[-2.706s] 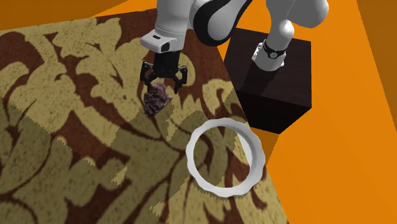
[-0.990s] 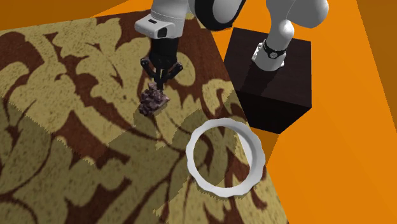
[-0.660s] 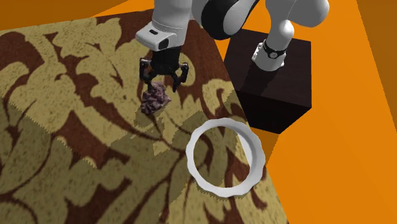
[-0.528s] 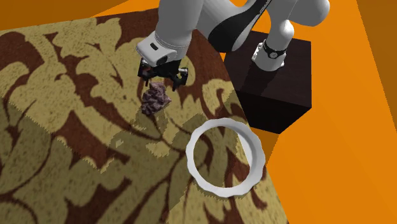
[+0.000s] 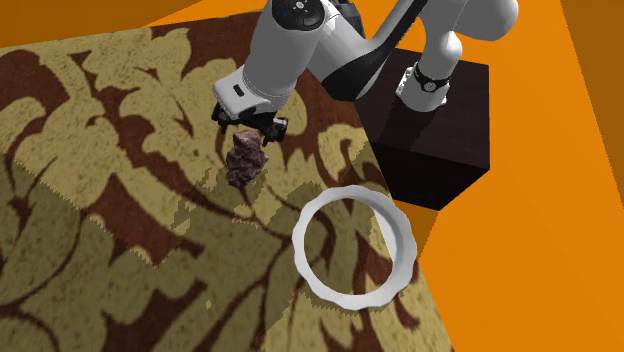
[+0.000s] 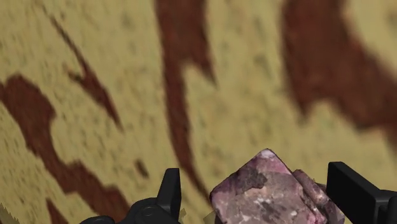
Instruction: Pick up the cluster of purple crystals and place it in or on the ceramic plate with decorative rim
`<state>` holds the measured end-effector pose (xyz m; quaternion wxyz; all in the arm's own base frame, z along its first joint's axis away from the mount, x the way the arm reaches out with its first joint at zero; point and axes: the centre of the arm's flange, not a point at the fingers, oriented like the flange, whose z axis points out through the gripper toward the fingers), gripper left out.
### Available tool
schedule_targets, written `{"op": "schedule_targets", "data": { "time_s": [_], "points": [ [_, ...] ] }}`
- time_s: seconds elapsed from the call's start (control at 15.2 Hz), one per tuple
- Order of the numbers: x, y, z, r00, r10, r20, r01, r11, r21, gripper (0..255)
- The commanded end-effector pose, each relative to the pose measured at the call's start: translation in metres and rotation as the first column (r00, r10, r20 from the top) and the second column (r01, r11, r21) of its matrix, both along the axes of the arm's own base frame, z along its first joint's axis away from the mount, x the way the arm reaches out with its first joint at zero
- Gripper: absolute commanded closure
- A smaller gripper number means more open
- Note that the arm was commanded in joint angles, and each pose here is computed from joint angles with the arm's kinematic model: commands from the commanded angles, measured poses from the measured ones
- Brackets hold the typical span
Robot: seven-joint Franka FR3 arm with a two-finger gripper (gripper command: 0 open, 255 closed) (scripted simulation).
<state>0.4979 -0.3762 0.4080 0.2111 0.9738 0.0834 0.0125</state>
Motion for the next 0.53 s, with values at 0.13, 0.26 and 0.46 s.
{"op": "schedule_targets", "data": {
  "time_s": [0.13,0.26,0.46],
  "points": [
    [0.0002,-0.0002,-0.0018,1.0,-0.001,0.0,0.001,1.0,-0.001,0],
    [0.0002,-0.0002,-0.0018,1.0,-0.001,0.0,0.001,1.0,-0.001,0],
    [0.0002,-0.0002,-0.0017,1.0,-0.001,0.0,0.001,1.0,-0.001,255]
  ]
}}
